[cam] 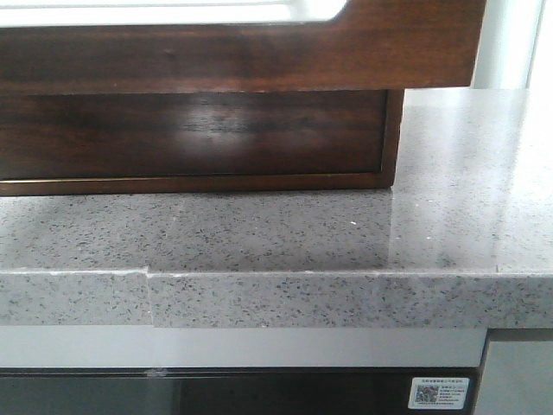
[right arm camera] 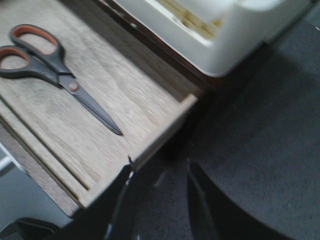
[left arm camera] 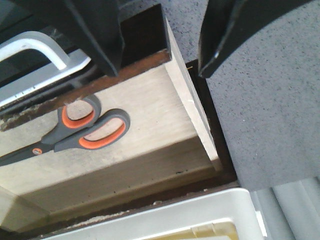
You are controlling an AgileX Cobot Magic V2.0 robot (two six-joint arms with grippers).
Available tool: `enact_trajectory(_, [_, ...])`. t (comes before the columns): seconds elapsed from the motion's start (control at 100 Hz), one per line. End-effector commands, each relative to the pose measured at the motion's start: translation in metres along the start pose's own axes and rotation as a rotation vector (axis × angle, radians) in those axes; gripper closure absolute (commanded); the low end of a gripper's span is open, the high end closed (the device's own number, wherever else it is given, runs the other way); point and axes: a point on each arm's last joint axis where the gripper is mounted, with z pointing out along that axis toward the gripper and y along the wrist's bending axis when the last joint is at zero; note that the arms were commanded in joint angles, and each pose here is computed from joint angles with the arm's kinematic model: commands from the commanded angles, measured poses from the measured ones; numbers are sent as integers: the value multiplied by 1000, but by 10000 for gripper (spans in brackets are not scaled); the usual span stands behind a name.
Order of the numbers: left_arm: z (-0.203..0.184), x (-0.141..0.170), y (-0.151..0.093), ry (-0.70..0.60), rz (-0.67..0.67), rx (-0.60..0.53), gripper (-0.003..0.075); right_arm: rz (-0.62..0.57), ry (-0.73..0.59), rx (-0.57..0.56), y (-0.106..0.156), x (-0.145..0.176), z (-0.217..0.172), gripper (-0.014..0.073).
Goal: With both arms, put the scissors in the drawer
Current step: 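Withdraw the right gripper upward away from the drawer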
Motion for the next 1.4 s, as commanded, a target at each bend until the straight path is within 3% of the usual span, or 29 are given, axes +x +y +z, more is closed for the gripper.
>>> enact_trajectory(0.0, [5,-7,0,-66,-49,19,385,86,-154,105,-2,16,-13,384])
enact_trajectory(0.12, [14,6,-4,-35,-87,71,385,112,-193,147,8,54,-19,384])
enact_trajectory(0.29, [27,21,-9,-38,-58,122,385,108,-254,171,19,78,-30,384])
enact_trajectory(0.5, [37,29,-3,-92,-57,66,385,108,-261,172,20,80,-31,384])
enact_trajectory(0.82, [37,31,-4,-74,-46,72,391,108,-266,174,19,79,-32,387])
enact_trajectory(0.94, [37,31,-4,-71,-30,64,521,108,-264,173,20,79,-31,421])
enact_trajectory(1.11, [37,32,-3,-63,-13,56,741,108,-252,168,20,80,-31,646])
enact_trajectory(1.39, [30,28,-6,-21,21,92,741,108,-267,175,19,79,-32,664])
